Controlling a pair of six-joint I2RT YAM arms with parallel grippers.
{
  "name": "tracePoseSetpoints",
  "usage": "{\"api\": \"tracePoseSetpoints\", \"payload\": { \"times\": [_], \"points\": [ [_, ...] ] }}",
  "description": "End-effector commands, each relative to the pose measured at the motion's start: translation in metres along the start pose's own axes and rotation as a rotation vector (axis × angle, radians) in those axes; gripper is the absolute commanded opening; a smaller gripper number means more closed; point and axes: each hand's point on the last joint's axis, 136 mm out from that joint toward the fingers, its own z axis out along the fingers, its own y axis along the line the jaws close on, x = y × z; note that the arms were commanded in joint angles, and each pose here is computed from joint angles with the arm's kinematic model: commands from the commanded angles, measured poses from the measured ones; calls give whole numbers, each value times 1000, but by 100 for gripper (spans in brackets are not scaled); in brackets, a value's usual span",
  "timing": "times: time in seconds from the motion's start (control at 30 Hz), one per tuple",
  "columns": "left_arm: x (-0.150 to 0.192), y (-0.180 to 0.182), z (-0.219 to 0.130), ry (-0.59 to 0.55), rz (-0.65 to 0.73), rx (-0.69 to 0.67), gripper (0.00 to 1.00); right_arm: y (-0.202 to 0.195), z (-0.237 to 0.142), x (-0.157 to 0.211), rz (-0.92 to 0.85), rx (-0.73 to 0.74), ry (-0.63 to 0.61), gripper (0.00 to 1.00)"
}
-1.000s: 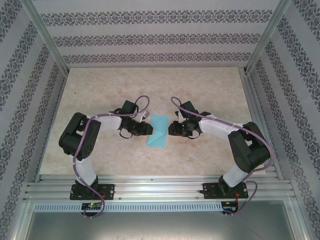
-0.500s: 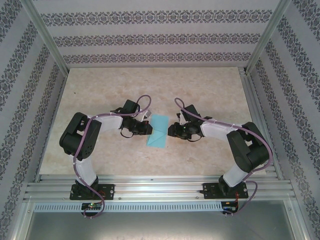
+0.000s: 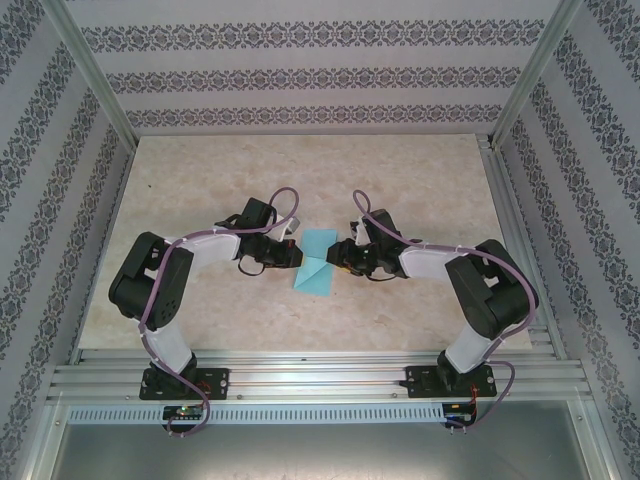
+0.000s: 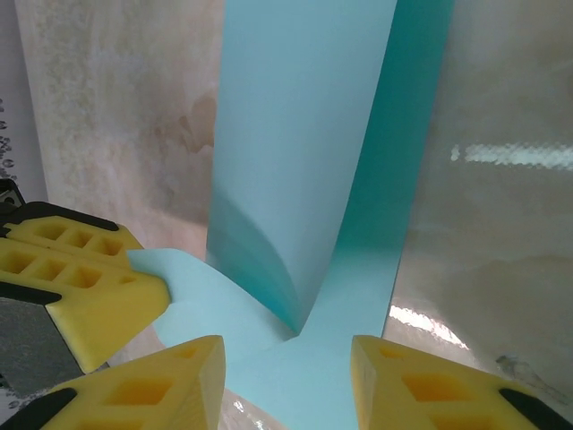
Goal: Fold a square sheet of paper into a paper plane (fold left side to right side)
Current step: Turn over the paper at the center of the table.
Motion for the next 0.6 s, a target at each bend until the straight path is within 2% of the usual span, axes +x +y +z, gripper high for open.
{"api": "tracePoseSetpoints", "payload": {
  "times": [0.0, 0.13, 0.3, 0.43, 0.57],
  "points": [
    [1, 1, -2, -9, 13, -7, 6, 10, 9, -5, 18, -52, -1, 41],
    [1, 1, -2, -7, 13, -10, 6, 19, 17, -5, 19, -74, 10, 39],
    [2, 6, 0, -3, 6, -23, 6, 27, 23, -5, 21, -102, 18, 32],
    [2, 9, 1, -3, 2, -34, 9, 30, 24, -4, 21, -115, 18, 20],
    [-1, 11, -4, -20, 6, -46, 17, 31, 22, -5, 16, -114, 10, 9]
  ]
}}
